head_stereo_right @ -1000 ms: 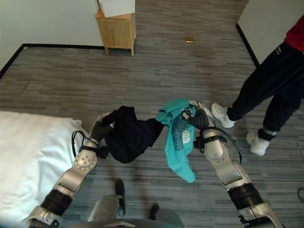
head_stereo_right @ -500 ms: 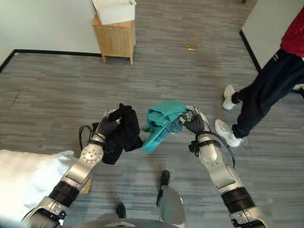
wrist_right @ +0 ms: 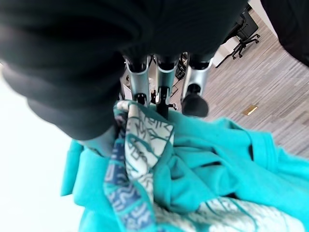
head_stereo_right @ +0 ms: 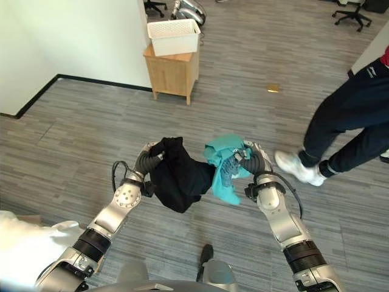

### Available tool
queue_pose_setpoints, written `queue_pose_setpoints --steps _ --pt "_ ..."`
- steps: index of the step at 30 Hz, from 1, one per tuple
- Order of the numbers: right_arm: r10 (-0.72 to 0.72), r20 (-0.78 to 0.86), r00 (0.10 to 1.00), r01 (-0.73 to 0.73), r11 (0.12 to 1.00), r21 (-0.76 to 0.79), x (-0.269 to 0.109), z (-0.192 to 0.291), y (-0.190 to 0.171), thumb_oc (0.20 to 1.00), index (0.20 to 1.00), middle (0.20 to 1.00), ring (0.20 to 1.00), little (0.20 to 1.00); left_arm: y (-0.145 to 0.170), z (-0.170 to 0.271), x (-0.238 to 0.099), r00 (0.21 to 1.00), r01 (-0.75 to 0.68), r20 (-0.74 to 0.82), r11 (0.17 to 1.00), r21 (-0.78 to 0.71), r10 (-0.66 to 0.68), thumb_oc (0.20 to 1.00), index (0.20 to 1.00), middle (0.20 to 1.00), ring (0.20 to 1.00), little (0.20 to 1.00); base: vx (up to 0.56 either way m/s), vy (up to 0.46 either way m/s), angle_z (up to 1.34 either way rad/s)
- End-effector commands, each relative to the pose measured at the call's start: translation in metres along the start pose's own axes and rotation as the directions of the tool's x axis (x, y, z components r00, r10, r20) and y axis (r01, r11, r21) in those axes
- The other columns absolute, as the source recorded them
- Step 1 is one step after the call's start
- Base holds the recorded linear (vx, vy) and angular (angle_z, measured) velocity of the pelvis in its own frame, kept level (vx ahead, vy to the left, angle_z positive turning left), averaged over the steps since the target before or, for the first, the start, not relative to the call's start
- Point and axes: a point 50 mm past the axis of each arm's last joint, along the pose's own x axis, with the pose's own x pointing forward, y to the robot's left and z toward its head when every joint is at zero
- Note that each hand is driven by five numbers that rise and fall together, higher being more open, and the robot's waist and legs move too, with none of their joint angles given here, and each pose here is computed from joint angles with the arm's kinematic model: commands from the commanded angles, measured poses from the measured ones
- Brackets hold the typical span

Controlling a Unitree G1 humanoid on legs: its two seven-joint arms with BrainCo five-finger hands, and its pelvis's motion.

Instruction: Pick up bed clothes into laundry basket.

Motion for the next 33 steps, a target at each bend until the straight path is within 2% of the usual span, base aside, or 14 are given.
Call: queue_pose_setpoints --steps 1,7,14,19,28,33 --pt "-0.067 0.212 0.975 0.085 0.993 -0.080 0.024 0.039 -0.027 0.200 0.200 0.200 0.200 0.200 0.011 0.035 0.016 0.986 -0.062 0.152 0.998 -0.029 0.065 0.200 0.200 0.200 0.200 0.200 0.47 0.090 -0.20" --pt "-0.077 0.231 0.970 0.120 0.977 -0.178 0.036 0.043 -0.037 0.200 0.200 0.200 0.200 0.200 0.014 0.032 0.012 0.985 -0.081 0.150 0.997 -0.014 0.082 0.200 0.200 0.200 0.200 0.200 0.54 0.112 -0.22" --pt "-0.078 0.262 0.962 0.121 0.981 -0.150 0.038 0.055 -0.023 0.200 0.200 0.200 0.200 0.200 0.012 0.034 0.014 0.987 -0.069 0.147 0.998 -0.006 0.069 0.200 0.200 0.200 0.200 0.200 0.38 0.007 -0.19" --pt "-0.116 0.261 0.958 0.158 0.976 -0.148 0.037 0.053 -0.034 0.200 0.200 0.200 0.200 0.200 0.010 0.043 0.018 0.982 -0.060 0.181 0.998 -0.012 0.061 0.200 0.200 0.200 0.200 0.200 0.39 -0.006 0.47" --pt "-0.143 0.138 0.980 0.171 0.962 -0.214 0.021 0.020 -0.040 0.200 0.200 0.200 0.200 0.200 0.006 0.036 0.019 0.987 -0.039 0.158 0.999 0.002 0.038 0.200 0.200 0.200 0.200 0.200 0.50 -0.292 0.55" --pt "-0.116 0.173 0.978 0.153 0.965 -0.215 0.024 0.027 -0.040 0.200 0.200 0.200 0.200 0.200 0.002 0.028 0.013 0.992 -0.033 0.124 0.998 -0.049 0.039 0.200 0.200 0.200 0.200 0.200 0.33 -0.345 0.29"
